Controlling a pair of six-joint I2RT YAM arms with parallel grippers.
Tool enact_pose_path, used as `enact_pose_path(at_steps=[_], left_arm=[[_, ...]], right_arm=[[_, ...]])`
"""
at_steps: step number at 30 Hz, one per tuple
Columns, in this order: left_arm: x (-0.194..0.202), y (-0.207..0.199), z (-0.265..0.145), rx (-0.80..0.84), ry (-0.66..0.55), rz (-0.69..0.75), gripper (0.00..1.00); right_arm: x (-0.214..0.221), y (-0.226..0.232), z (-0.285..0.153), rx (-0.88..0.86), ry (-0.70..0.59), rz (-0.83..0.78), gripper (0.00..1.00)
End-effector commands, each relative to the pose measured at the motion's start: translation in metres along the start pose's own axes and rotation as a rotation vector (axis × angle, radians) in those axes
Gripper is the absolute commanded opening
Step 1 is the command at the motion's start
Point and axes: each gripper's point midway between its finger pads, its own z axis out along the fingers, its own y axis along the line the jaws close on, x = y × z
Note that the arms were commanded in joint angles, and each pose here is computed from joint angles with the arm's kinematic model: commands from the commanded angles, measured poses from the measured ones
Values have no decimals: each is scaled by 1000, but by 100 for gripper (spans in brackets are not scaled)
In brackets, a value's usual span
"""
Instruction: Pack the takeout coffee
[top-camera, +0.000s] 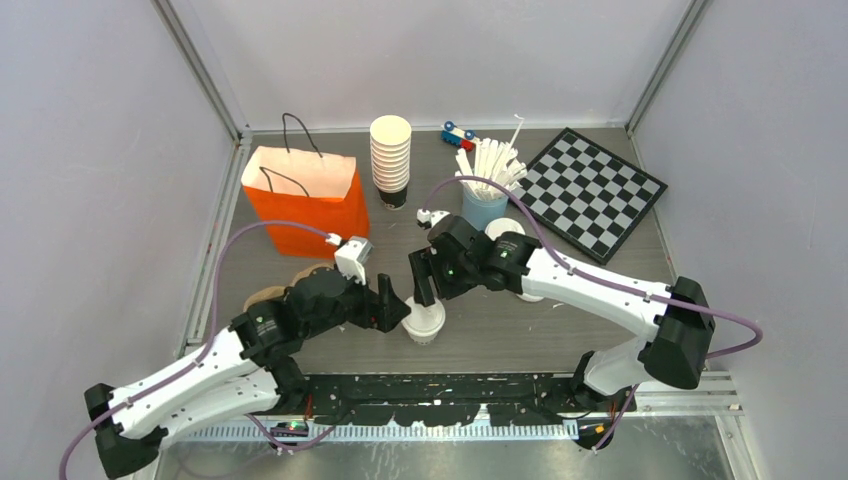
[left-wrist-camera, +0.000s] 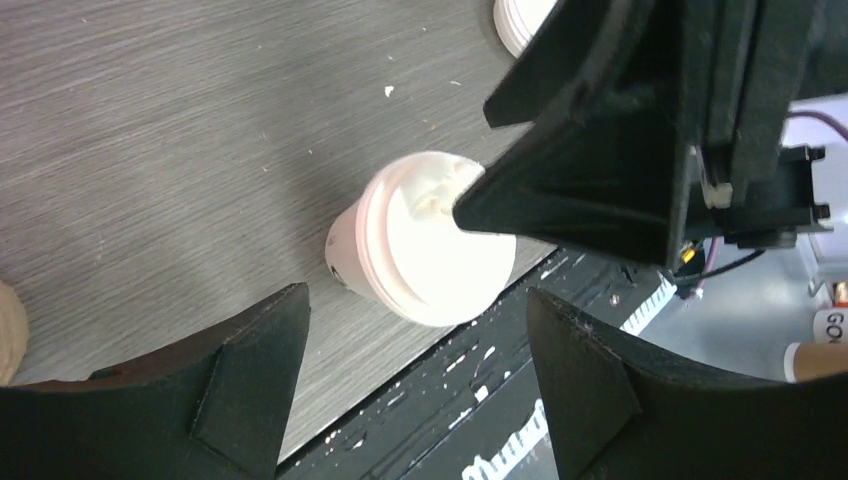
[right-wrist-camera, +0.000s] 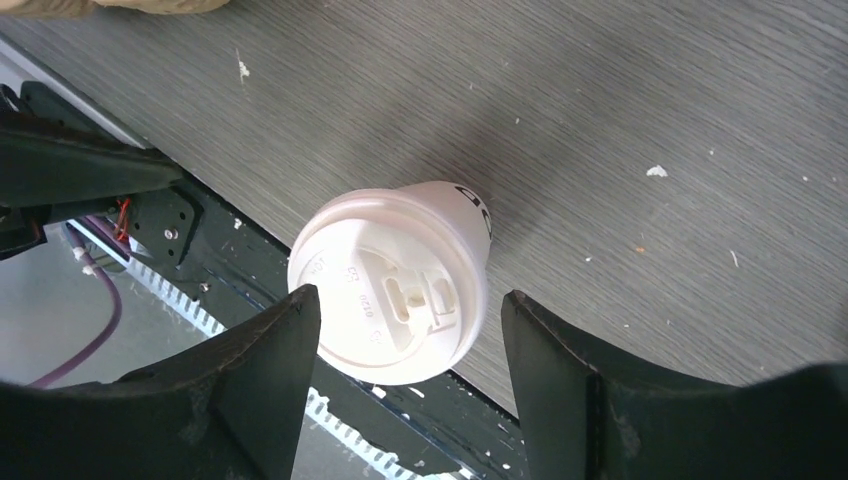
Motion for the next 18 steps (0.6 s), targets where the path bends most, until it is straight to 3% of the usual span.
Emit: enact_pose_path(at_steps=[1, 18], left_arm=[[-11, -18, 13, 118, -2, -105, 78], [19, 14, 35, 108, 71, -208, 68]], right_arm=[[-9, 5, 6, -48, -39, -16, 69], [26, -14, 34, -56, 32, 18, 60]])
